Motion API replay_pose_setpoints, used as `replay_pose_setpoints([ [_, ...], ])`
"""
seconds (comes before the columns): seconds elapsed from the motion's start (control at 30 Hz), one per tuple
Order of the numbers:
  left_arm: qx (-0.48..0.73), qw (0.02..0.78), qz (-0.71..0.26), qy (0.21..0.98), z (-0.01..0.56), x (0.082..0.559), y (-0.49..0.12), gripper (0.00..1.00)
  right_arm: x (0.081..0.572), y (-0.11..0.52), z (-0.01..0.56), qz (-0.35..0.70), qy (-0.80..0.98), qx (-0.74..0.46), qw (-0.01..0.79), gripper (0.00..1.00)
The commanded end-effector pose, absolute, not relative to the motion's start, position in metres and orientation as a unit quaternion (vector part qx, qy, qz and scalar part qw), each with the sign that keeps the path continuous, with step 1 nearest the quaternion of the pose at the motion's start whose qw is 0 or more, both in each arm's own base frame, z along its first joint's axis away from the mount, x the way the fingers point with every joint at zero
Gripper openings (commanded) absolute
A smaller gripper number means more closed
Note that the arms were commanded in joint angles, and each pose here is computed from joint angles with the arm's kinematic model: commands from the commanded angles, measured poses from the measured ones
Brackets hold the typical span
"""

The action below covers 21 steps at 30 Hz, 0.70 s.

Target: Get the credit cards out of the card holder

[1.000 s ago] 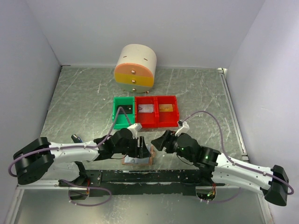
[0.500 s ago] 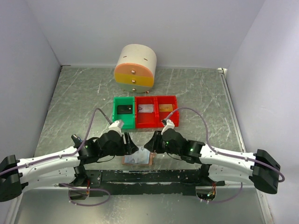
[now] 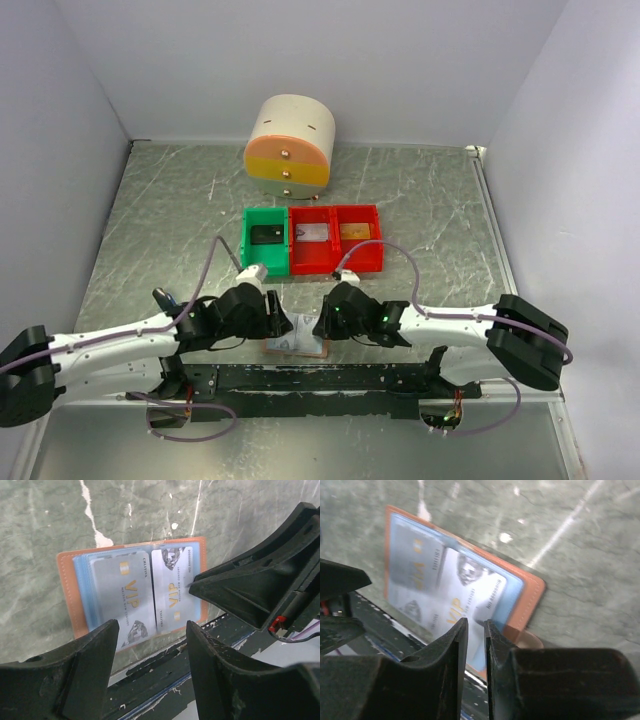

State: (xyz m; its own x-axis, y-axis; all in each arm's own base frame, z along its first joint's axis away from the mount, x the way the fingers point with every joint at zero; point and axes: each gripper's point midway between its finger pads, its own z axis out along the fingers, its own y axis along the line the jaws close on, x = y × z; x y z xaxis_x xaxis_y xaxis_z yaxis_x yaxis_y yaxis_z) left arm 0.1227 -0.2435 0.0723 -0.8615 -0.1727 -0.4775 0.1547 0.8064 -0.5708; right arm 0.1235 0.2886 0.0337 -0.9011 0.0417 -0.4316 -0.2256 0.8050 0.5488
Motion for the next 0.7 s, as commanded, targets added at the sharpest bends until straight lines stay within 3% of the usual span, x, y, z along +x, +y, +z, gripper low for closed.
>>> replay_pose_setpoints([
  [0.0, 0.043, 0.264, -0.365, 0.892, 0.092, 0.126, -0.281, 0.67, 0.119, 0.264, 0.006, 0.264, 0.940, -0.045, 0.210, 0.20],
  [0.47, 0.041, 0.216, -0.331, 0.918, 0.043, 0.127, -0.299, 0.50, 0.112, 0.242, -0.018, 0.236, 0.951, -0.009, 0.199, 0.20],
  [0.67, 0.019, 0.205, -0.367, 0.907, 0.036, 0.118, -0.299, 0.42, 0.109, 0.238, -0.021, 0.241, 0.950, 0.000, 0.196, 0.21],
])
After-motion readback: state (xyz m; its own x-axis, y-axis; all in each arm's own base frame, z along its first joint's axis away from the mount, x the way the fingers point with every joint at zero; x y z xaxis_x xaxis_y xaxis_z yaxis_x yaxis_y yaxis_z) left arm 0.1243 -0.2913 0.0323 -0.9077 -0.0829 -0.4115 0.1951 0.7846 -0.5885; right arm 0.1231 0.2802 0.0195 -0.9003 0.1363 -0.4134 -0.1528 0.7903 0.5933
